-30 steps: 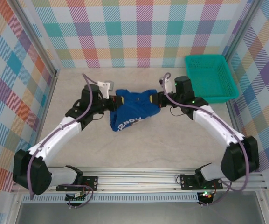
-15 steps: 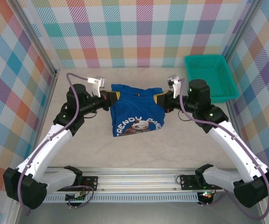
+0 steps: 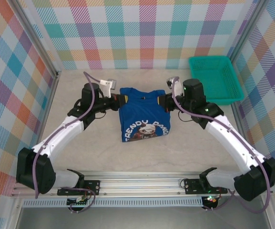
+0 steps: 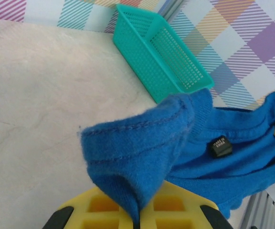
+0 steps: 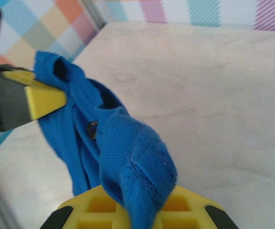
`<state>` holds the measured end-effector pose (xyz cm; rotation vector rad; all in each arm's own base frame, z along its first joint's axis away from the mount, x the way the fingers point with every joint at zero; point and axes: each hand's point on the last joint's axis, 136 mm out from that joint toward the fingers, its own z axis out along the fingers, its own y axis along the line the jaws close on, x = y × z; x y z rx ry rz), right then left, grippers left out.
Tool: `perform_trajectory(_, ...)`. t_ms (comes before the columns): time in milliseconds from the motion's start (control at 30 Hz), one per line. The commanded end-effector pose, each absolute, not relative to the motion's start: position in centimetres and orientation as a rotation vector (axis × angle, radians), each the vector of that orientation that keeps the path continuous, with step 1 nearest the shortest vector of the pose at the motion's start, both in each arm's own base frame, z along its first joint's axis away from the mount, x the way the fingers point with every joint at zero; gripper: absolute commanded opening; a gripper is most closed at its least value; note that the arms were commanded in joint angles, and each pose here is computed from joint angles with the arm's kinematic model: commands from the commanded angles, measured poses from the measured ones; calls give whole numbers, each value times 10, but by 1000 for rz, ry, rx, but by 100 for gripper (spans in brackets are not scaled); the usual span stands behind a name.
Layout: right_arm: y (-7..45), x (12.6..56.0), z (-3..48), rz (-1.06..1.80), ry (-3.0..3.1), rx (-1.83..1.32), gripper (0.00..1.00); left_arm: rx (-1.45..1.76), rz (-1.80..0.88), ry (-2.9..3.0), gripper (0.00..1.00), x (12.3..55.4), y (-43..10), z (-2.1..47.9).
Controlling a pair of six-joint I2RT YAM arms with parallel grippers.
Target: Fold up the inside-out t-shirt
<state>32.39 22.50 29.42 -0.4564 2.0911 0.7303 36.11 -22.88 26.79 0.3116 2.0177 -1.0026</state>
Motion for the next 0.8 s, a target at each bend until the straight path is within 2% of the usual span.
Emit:
perform_trajectory(0,212,357,315,544,2031,-389,4,335,-980,1873,0,394,-229,309)
perform_trajectory(167,217,397,330,419,1951,-438,3,377,-981,1818,0,437,-244,326)
perform_trajectory(333,234,398,349,439,1848,-584,3,442,-1010,1751,0,463,-260,342)
perform_trajectory(533,231,349,300,571,1980,-635,5,505,-1151,1806,8,435,-278,296)
perform_trajectory(767,213,276,228,773,2204,-472,5,583,-1320,1919,16,358,-305,242)
